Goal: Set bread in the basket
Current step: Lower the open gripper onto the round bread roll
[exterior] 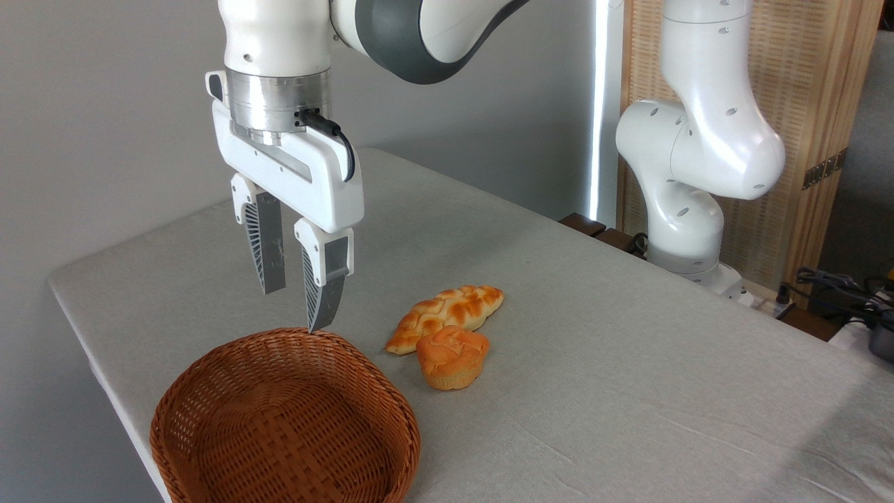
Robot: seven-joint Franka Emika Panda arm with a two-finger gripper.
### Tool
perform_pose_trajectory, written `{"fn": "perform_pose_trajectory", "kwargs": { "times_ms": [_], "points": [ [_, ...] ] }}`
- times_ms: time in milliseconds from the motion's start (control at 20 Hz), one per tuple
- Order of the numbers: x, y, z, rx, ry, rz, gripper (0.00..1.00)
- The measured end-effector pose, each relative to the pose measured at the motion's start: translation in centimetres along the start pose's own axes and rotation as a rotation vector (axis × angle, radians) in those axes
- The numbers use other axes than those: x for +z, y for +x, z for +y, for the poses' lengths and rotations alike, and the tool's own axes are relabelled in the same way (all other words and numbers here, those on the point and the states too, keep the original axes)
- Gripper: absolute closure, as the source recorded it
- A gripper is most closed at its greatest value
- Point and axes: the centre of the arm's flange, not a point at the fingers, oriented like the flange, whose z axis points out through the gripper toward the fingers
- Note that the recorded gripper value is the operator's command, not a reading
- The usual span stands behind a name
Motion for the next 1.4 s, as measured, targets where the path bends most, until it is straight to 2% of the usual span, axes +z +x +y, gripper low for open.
{"fn": "perform_pose_trajectory", "kwargs": {
  "times_ms": [150, 350, 650, 950, 1400],
  "points": [
    [0.1, 0.0, 0.0, 0.000, -0.004, -0.005, 0.00],
    [0.9, -0.7, 0.5, -0.027, -0.043, -0.057, 0.00],
    [3.8, -3.8, 1.9, -0.041, -0.095, -0.135, 0.00],
    [6.5, -8.7, 2.8, 0.028, -0.151, -0.192, 0.00],
    [10.4, -10.9, 3.8, 0.107, -0.186, -0.217, 0.00]
  ]
}}
